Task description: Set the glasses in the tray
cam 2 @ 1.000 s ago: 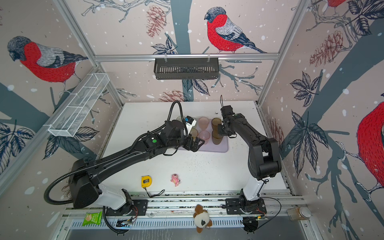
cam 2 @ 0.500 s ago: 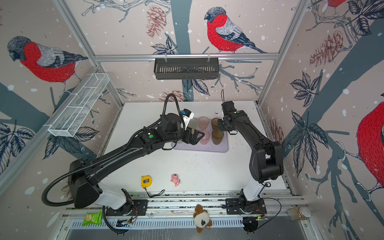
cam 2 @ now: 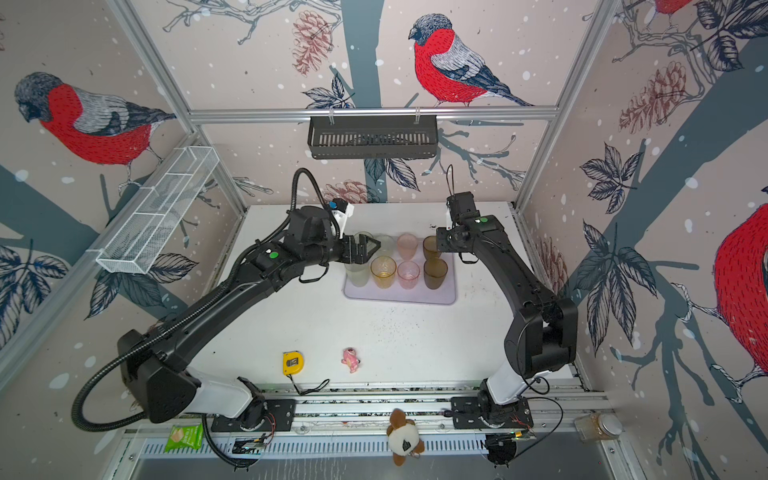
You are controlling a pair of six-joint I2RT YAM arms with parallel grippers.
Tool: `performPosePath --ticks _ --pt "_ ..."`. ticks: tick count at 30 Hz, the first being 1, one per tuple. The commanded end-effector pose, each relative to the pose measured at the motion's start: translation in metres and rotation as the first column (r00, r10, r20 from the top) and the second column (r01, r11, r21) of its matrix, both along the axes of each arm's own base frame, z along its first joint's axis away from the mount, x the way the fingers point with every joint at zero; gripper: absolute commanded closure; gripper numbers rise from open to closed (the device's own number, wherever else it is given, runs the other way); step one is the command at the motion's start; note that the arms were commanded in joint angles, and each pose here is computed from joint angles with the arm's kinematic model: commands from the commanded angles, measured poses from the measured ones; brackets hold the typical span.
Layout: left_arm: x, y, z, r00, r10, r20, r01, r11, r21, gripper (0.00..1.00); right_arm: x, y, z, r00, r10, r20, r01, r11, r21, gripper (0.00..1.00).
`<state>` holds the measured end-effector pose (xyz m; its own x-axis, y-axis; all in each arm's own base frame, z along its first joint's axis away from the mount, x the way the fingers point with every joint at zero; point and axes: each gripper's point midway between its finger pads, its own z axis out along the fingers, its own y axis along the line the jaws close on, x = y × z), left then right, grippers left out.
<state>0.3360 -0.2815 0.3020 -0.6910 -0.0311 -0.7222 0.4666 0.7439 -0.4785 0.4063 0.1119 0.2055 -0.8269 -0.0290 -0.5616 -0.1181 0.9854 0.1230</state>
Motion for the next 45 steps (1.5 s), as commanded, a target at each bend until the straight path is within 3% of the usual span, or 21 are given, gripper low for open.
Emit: performPosePath --ticks 1,13,22,36,45 --pt "-0.002 0.022 -0.009 0.997 0.021 -0.072 -0.019 0.999 0.025 0.03 0.000 0.001 0.011 0.999 -0.025 0.039 0.024 0.999 0.026 0.48" --pt "0.032 0.111 -0.028 0.964 0.236 -0.126 -0.226 0.970 0.086 0.04 -0.003 0.017 0.041 0.991 -0.006 0.136 -0.008 0.995 0.100 0.27" --pt "0.045 0.149 -0.048 0.936 0.306 -0.174 -0.298 0.952 0.071 0.06 -0.007 0.021 0.077 0.965 -0.001 0.263 -0.022 0.996 0.086 0.26" --pt "0.052 0.174 -0.078 0.904 0.368 -0.216 -0.355 0.930 0.099 0.06 -0.015 0.020 0.115 0.923 0.001 0.385 -0.046 0.993 0.109 0.06" --pt "0.051 0.182 -0.101 0.868 0.413 -0.276 -0.381 0.910 0.164 0.06 -0.021 0.023 0.127 0.897 0.012 0.442 -0.081 0.987 0.136 0.00"
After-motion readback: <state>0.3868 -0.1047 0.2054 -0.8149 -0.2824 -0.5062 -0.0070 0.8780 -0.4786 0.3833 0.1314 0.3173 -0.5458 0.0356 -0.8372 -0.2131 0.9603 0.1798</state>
